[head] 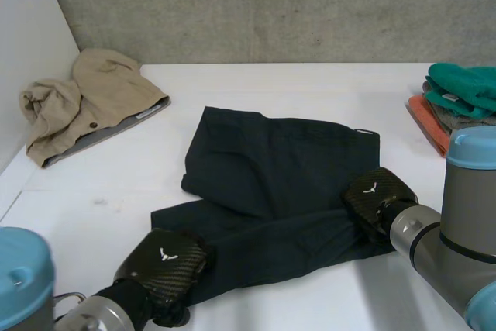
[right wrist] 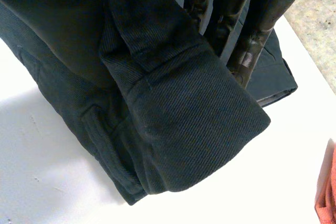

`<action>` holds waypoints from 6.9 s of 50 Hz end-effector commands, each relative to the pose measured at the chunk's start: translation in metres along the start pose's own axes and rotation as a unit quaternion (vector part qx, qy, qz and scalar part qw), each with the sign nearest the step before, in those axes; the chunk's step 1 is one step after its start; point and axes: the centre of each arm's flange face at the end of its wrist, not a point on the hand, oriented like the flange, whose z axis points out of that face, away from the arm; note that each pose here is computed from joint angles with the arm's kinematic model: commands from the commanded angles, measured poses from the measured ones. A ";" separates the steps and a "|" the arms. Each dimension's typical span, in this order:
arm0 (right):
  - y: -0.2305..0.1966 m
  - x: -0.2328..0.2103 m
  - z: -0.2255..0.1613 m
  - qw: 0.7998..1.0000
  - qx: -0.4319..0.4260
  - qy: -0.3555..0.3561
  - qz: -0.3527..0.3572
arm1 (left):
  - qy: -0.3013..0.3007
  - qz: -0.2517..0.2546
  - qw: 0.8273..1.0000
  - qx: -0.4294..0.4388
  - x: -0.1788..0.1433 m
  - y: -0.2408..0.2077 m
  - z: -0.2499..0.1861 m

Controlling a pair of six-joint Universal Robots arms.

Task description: Fold the laundry.

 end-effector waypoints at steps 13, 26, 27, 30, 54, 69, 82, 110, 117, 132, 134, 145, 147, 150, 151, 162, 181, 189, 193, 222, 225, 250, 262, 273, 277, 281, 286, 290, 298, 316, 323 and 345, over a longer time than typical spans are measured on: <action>0.003 -0.002 0.000 1.000 -0.005 -0.004 0.025 | -0.019 0.001 1.000 -0.013 -0.002 0.018 0.045; 0.004 -0.004 -0.017 1.000 -0.019 -0.022 0.001 | -0.066 0.002 0.997 0.048 -0.015 0.000 0.054; 0.003 -0.003 -0.021 1.000 -0.019 -0.022 -0.003 | -0.069 0.000 0.996 0.051 -0.016 -0.002 0.054; 0.003 0.008 -0.029 0.999 -0.026 -0.012 -0.021 | -0.080 -0.004 0.995 0.053 -0.023 -0.004 0.054; 0.005 0.020 -0.054 0.998 0.019 0.056 -0.035 | -0.102 -0.015 0.992 0.067 -0.043 -0.018 0.065; -0.012 0.025 -0.094 0.995 0.060 0.075 0.005 | -0.101 -0.016 0.993 0.064 -0.044 -0.018 0.068; 0.005 0.007 -0.078 0.998 0.049 0.025 0.042 | -0.101 -0.016 0.993 0.063 -0.044 -0.018 0.070; -0.091 0.080 -0.100 0.972 0.193 0.134 0.007 | -0.171 -0.010 0.944 0.282 -0.079 -0.150 -0.032; -0.141 0.121 -0.155 0.942 0.268 0.202 -0.007 | -0.201 -0.005 0.899 0.389 -0.091 -0.206 -0.098; -0.145 0.127 -0.107 0.956 0.239 0.173 -0.001 | -0.185 -0.008 0.929 0.321 -0.097 -0.196 -0.034; -0.139 0.123 -0.088 0.962 0.223 0.158 0.003 | -0.180 -0.008 0.935 0.307 -0.097 -0.192 -0.014; -0.130 0.125 0.027 0.952 0.229 0.201 0.024 | -0.272 0.071 0.883 0.377 -0.151 -0.207 0.107; -0.151 0.134 0.035 0.925 0.280 0.256 0.024 | -0.294 0.101 0.844 0.436 -0.160 -0.232 0.116; -0.185 0.153 0.032 0.872 0.359 0.331 0.029 | -0.311 0.124 0.802 0.495 -0.168 -0.258 0.118; -0.193 0.158 0.030 0.858 0.378 0.346 0.029 | -0.325 0.129 0.772 0.531 -0.175 -0.277 0.112; -0.239 0.178 0.000 0.777 0.483 0.403 0.033 | -0.376 0.071 0.737 0.557 -0.190 -0.293 0.090; -0.081 0.033 0.109 0.958 0.230 0.172 0.010 | -0.227 0.041 0.935 0.271 -0.102 -0.084 0.127; -0.034 -0.013 0.090 0.989 0.127 0.070 0.007 | -0.182 0.035 0.974 0.131 -0.072 -0.025 0.101; -0.031 -0.013 0.062 0.993 0.102 0.051 0.000 | -0.163 0.035 0.982 0.091 -0.061 -0.024 0.069; 0.022 -0.033 -0.043 0.996 -0.018 -0.056 -0.072 | -0.062 0.083 0.994 0.033 -0.014 -0.039 -0.025; 0.023 -0.033 -0.041 0.996 -0.011 -0.049 -0.071 | -0.119 0.058 0.987 0.088 -0.048 -0.071 -0.001; 0.031 -0.045 -0.031 0.997 -0.007 -0.070 -0.028 | 0.005 0.216 0.958 0.186 -0.127 -0.046 0.248; 0.034 -0.047 -0.029 0.997 -0.012 -0.073 -0.025 | 0.021 0.213 0.959 0.185 -0.123 -0.036 0.258; 0.035 -0.047 -0.027 0.997 -0.007 -0.069 -0.025 | 0.007 0.217 0.961 0.171 -0.120 -0.033 0.259; 0.035 -0.047 -0.028 0.997 -0.008 -0.069 -0.025 | -0.039 0.216 0.963 0.159 -0.129 -0.046 0.248; 0.035 -0.048 -0.028 0.997 -0.006 -0.071 -0.026 | -0.084 0.211 0.965 0.134 -0.139 -0.052 0.229; 0.035 -0.049 -0.029 0.997 -0.008 -0.073 -0.025 | -0.101 0.199 0.970 0.093 -0.133 -0.043 0.205; 0.036 -0.050 -0.029 0.997 -0.009 -0.074 -0.025 | -0.110 0.191 0.973 0.065 -0.130 -0.033 0.190; 0.038 -0.051 -0.030 0.997 -0.013 -0.077 -0.024 | -0.149 0.171 0.974 0.004 -0.127 -0.014 0.171; 0.034 -0.048 -0.028 0.997 -0.007 -0.072 0.006 | -0.170 0.075 0.980 0.065 -0.125 -0.048 0.133; 0.022 -0.038 -0.023 0.998 0.009 -0.055 0.017 | -0.169 0.015 0.981 0.096 -0.112 -0.060 0.077; -0.005 -0.012 0.009 0.990 0.047 -0.048 0.125 | -0.029 -0.151 0.985 -0.084 -0.016 0.009 -0.006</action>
